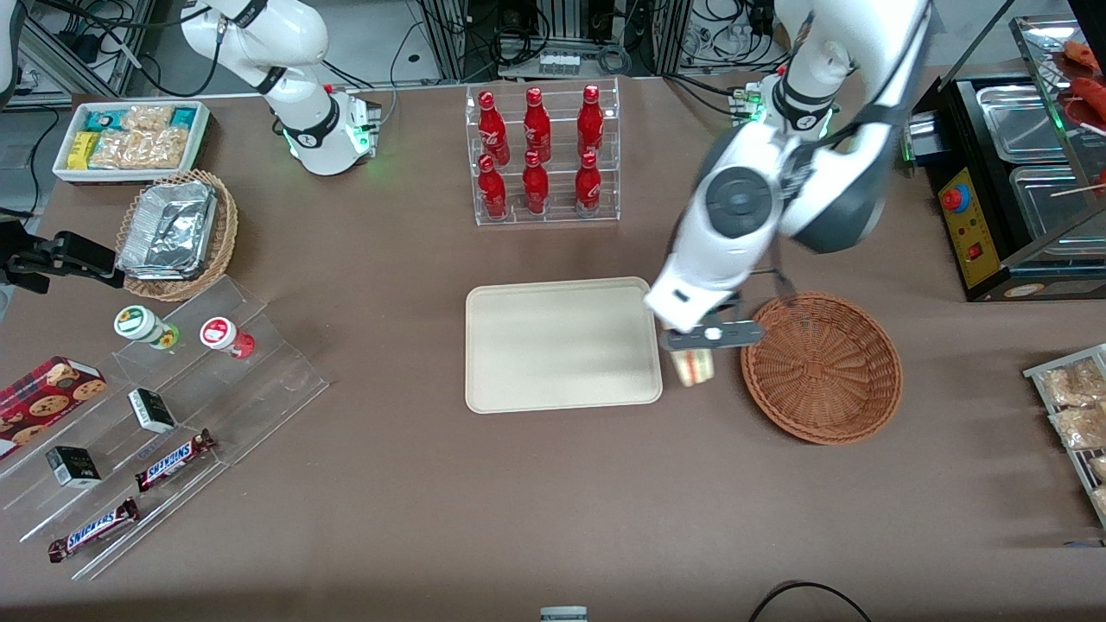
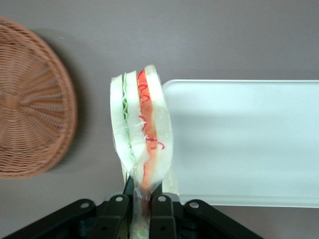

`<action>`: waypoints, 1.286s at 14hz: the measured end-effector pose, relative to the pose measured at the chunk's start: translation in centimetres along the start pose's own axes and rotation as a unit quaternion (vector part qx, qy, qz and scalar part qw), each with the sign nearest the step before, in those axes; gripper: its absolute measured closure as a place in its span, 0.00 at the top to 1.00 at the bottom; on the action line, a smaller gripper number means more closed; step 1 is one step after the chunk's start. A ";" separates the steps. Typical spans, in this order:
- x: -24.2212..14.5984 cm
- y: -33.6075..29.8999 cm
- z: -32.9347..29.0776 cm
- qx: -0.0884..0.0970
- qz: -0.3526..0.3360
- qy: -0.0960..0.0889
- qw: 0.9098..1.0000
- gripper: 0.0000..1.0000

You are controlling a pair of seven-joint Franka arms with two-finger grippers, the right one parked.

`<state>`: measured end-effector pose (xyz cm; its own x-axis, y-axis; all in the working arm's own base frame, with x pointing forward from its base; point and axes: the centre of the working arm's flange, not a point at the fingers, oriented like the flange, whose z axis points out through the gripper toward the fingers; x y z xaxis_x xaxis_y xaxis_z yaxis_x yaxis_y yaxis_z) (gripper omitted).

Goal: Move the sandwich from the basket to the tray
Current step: 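Lift the sandwich and carry it toward the cream tray, then lower the held sandwich onto the middle of the cream tray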

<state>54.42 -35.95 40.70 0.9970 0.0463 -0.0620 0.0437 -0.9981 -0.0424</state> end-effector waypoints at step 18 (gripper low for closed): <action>-5.7 17.3 15.3 -0.017 0.111 -0.040 0.993 0.14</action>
<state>48.51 -52.88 25.10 0.9743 -0.1726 -0.1448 -0.1723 -0.9849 0.0145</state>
